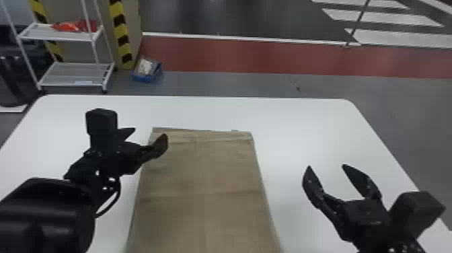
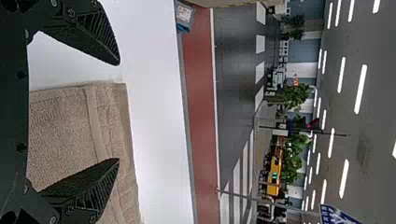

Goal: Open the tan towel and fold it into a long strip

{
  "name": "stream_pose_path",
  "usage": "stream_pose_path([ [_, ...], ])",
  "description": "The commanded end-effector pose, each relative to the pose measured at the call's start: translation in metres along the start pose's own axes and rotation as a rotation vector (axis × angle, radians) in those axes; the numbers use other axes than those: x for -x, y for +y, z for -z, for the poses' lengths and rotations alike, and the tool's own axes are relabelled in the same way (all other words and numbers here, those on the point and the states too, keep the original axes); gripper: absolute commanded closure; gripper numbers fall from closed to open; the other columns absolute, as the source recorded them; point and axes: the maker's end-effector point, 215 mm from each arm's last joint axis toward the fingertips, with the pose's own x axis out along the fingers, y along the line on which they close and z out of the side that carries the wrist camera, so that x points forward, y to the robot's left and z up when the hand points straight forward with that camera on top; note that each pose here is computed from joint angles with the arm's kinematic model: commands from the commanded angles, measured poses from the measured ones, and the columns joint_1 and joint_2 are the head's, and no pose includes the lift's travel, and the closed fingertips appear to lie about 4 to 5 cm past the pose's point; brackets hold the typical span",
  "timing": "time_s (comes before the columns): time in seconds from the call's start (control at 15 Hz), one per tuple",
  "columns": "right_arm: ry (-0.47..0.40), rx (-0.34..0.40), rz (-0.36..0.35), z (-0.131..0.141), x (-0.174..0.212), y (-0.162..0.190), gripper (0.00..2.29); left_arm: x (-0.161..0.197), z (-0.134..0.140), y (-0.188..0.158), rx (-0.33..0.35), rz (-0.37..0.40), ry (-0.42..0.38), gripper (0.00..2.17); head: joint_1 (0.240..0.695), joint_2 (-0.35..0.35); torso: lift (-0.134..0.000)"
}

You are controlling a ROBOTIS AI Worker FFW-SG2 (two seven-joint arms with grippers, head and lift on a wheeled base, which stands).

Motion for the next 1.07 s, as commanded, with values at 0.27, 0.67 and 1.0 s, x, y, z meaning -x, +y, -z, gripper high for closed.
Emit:
stream_pose_path([
  [0.27,0.007,-0.001,0.001,0.006,-0.002,-0.001,0.17,-0.031,0.036,0.013,-0.039,-0.022,0.096,0.21,0.695,-0.118,-0.125],
  [0.67,0.009,-0.002,-0.008,0.007,-0.005,0.003,0.17,-0.041,0.051,0.024,-0.038,-0.039,0.125,0.21,0.695,-0.102,-0.125],
  [1.0,0.011,-0.003,-0.010,0.009,-0.007,0.003,0.17,-0.044,0.048,0.025,-0.050,-0.042,0.109,0.27,0.695,-0.094,-0.125],
])
